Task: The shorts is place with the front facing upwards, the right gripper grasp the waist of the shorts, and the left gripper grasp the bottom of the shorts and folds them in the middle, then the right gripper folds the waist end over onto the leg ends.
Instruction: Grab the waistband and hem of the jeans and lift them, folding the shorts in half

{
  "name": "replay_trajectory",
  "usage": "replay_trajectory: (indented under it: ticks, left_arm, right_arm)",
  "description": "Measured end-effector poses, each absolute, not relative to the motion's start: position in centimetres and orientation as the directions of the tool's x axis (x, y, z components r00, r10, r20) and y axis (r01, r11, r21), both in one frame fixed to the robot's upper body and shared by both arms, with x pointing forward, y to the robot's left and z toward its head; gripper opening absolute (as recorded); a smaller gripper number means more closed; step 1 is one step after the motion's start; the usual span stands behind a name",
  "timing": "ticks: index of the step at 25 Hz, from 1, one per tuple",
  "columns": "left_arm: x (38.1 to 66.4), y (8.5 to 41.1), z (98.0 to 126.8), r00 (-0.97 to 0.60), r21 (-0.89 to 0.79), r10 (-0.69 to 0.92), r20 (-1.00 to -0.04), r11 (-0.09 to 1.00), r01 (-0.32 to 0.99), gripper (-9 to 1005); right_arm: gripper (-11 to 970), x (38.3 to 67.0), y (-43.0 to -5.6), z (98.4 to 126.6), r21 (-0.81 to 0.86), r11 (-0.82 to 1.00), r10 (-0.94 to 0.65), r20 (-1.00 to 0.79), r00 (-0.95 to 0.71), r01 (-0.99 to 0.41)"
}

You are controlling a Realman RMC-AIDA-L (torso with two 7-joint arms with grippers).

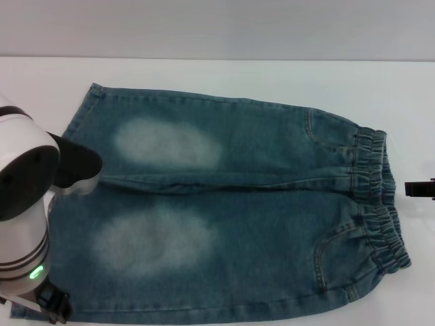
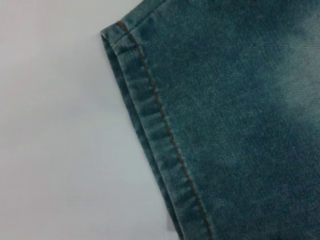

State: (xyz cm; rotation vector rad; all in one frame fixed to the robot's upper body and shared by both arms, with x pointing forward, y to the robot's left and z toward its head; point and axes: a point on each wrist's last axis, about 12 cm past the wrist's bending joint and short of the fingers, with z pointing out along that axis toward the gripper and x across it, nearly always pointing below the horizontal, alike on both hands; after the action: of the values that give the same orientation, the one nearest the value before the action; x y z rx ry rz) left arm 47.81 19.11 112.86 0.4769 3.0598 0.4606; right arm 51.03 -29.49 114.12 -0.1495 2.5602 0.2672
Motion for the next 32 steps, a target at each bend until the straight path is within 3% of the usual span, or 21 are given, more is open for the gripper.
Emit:
replay_trajectory:
  ticks: [26,32]
  left_arm:
    - [47.77,19.15,111.97,-0.950,0.269,0.307,0.054,0.912,0.310,796]
    - [48.12,19.55,112.01,-0.947,0.216,0.314,0.069,0.922,0.322,756]
  right_arm:
    - [577,51.03,-29.49,114.12,0.159,0.974,-0.051,-0.541,-0.839,-0.162]
    - [577,50.98,-29.53,114.08,0.159,0.974,-0.050,-0.540,-0.840,-0.160]
